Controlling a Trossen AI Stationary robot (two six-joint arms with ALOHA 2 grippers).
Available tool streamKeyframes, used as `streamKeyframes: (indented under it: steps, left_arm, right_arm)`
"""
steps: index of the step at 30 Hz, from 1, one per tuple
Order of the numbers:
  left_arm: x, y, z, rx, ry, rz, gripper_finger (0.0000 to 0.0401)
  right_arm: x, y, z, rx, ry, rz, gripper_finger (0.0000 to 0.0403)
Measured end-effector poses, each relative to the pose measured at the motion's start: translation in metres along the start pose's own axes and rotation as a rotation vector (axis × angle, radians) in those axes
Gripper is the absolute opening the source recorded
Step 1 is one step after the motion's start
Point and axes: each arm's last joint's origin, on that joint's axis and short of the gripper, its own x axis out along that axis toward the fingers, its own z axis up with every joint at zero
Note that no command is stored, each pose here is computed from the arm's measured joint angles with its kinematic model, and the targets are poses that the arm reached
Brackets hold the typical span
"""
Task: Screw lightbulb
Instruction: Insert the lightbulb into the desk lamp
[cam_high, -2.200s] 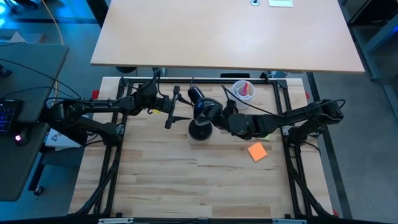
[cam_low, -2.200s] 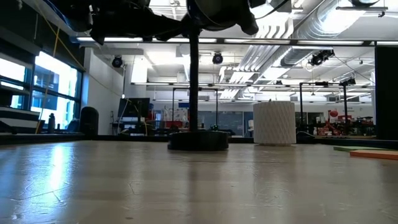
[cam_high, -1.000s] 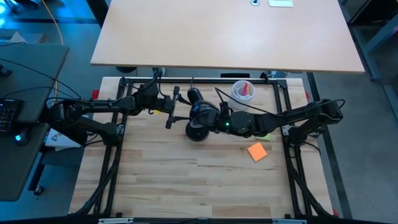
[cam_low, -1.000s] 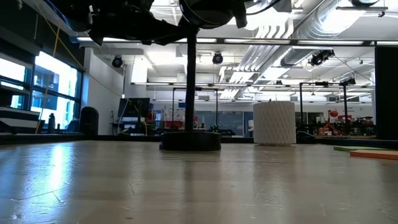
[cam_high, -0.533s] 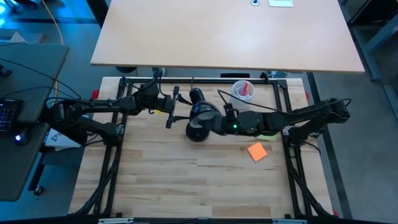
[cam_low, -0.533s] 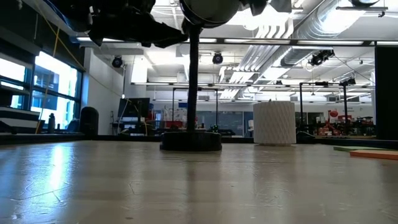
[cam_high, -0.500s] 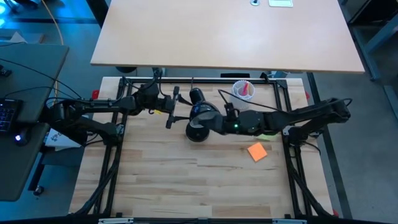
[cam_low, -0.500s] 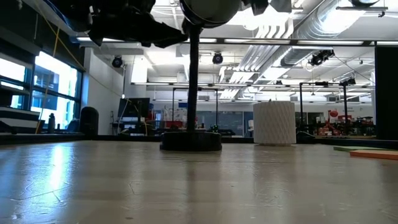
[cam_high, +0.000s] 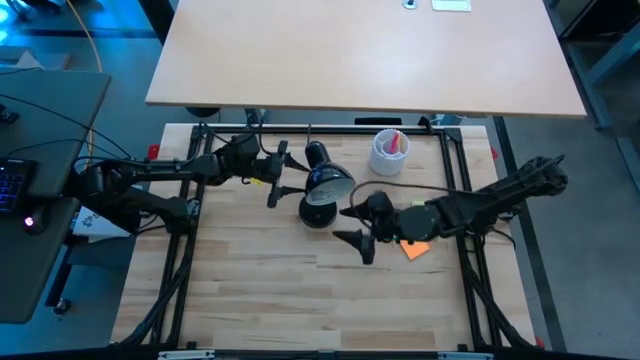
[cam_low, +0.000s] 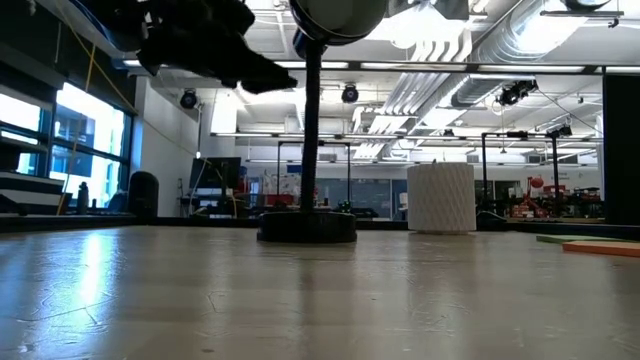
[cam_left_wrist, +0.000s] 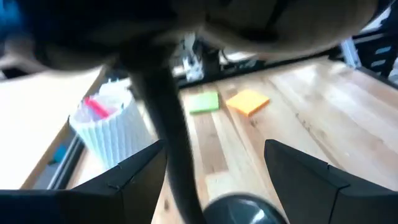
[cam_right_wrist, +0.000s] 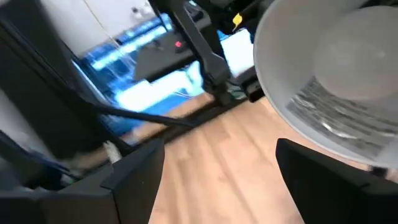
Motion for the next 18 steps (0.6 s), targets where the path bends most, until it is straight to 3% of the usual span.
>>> streamKeyframes:
  steps: [5,10,15,18]
  left_arm:
    - [0.010,-0.001,-0.013,-0.082,0.062,-0.023,0.0266]
    - [0.031,-0.001,-0.029,-0.138,0.081,0.004,0.0266]
    - [0.050,-0.002,-0.043,-0.157,0.087,0.077,0.0266]
    - [0.057,-0.001,-0.047,-0.175,0.071,0.097,0.0266]
  right_arm:
    - [-0.005,0.009,-0.003,-0.043,-0.005,0.029,0.0307]
    - [-0.002,0.004,-0.007,-0.010,0.041,0.014,0.0307]
    - [-0.008,0.019,-0.012,-0.258,0.061,0.165,0.0307]
    - [-0.015,0.026,-0.015,-0.392,0.016,0.126,0.0307]
